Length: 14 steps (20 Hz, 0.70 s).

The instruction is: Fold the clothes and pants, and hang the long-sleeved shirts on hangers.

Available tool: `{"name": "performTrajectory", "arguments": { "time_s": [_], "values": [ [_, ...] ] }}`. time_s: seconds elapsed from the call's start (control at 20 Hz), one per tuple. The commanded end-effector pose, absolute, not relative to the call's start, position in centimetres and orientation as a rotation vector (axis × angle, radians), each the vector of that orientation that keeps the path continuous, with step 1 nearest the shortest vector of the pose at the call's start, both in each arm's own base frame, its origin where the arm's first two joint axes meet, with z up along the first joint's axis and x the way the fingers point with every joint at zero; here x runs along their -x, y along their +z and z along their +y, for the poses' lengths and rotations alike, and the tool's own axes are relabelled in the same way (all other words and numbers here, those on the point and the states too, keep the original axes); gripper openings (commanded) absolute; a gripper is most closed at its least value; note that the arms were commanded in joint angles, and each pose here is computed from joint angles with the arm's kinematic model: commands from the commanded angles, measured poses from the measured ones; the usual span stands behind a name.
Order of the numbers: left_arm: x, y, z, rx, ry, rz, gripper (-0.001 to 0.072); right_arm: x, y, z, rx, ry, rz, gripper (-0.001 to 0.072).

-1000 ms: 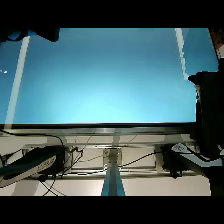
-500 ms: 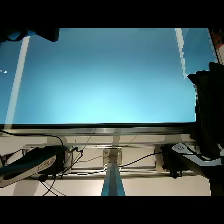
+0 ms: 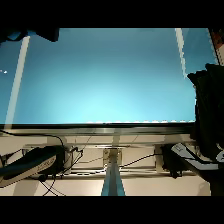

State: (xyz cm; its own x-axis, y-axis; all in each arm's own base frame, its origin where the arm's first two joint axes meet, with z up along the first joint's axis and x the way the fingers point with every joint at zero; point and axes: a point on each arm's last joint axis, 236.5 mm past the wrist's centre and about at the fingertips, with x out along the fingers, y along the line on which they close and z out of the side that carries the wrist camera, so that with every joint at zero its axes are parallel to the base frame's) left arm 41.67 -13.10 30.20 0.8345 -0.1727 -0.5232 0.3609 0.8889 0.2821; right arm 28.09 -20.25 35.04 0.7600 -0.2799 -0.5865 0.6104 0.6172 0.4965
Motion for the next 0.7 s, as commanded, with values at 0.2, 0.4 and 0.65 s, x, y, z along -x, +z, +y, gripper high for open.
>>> {"name": "performTrajectory", "arguments": {
  "time_s": [0.2, 0.4, 0.65],
  "values": [
    [-41.7, 30.2, -13.1, -0.383, -0.289, 0.51, 0.0024, -36.7, 38.2, -2.7, -0.358, 0.048, 0.492, 0.0022],
    [-41.7, 30.2, -13.1, -0.383, -0.289, 0.511, 0.0025, -38.9, 37.4, 5.7, -0.156, 0.21, 0.502, 0.0022],
    [-41.7, 30.2, -13.1, -0.384, -0.289, 0.511, 0.0024, -41.3, 32.5, 12.1, 0.078, 0.274, 0.606, 0.0022]
  ]
}}
